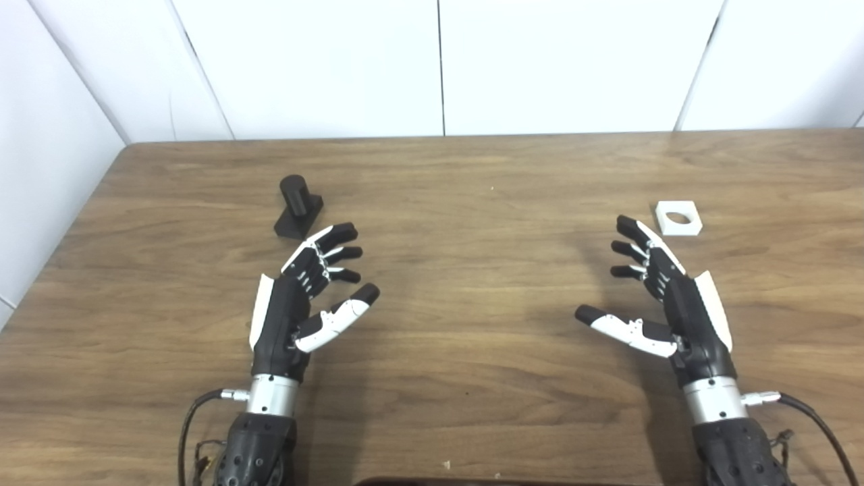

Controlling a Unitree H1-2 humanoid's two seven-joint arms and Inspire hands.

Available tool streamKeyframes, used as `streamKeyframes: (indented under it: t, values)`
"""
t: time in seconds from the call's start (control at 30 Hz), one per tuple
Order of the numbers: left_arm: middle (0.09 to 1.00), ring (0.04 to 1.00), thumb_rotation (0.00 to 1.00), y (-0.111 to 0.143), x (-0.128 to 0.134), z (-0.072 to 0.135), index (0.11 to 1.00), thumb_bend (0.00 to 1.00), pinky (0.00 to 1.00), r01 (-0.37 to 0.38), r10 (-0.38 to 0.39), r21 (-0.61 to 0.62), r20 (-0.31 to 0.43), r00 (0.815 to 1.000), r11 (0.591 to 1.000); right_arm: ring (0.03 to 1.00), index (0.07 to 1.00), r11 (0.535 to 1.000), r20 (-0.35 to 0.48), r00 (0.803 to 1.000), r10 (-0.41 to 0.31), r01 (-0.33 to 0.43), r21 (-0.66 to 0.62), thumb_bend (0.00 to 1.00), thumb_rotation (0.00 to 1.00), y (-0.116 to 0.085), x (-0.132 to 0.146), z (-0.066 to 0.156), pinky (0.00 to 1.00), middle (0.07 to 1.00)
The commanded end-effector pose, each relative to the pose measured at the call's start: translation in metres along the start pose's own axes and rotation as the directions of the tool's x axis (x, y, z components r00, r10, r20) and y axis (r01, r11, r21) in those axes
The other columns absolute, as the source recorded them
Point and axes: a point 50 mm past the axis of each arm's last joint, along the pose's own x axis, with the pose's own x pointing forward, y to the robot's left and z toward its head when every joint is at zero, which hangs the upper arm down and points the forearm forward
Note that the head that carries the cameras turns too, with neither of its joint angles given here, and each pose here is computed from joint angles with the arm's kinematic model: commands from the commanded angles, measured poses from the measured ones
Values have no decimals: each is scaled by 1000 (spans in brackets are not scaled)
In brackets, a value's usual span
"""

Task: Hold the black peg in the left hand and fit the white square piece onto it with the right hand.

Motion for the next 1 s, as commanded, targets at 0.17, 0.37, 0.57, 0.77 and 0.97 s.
streamKeyframes:
  t: [0.17, 0.37, 0.57, 0.77, 0.97]
  values:
    - [774, 704, 248, -26, -7, -13, 759, 716, 574, -6, 5, -33, -37, 999, 999, 811, 880, 1000, 82, 996, -25, 23, 18, 800, 291, -13, 7, 3, 688, 885]
    - [767, 701, 207, -42, -2, -13, 751, 708, 577, -18, 18, -12, -25, 1000, 1000, 851, 905, 999, 29, 999, -18, 17, 28, 752, 260, -23, 3, 4, 762, 919]
    - [765, 713, 206, -46, 5, -10, 749, 707, 594, -30, 30, 13, -4, 1000, 999, 854, 917, 999, 39, 999, -14, 13, 37, 702, 135, -24, 5, 10, 780, 921]
    - [768, 715, 232, -45, 8, -6, 745, 728, 579, -38, 38, 37, -10, 999, 999, 848, 908, 999, 40, 999, -14, 12, 33, 707, 98, -24, 8, 19, 756, 916]
    - [760, 709, 218, -38, 12, -2, 734, 700, 579, -80, 82, 149, -3, 997, 986, 844, 905, 1000, 31, 999, -11, 10, 20, 709, 102, -24, 8, 22, 762, 909]
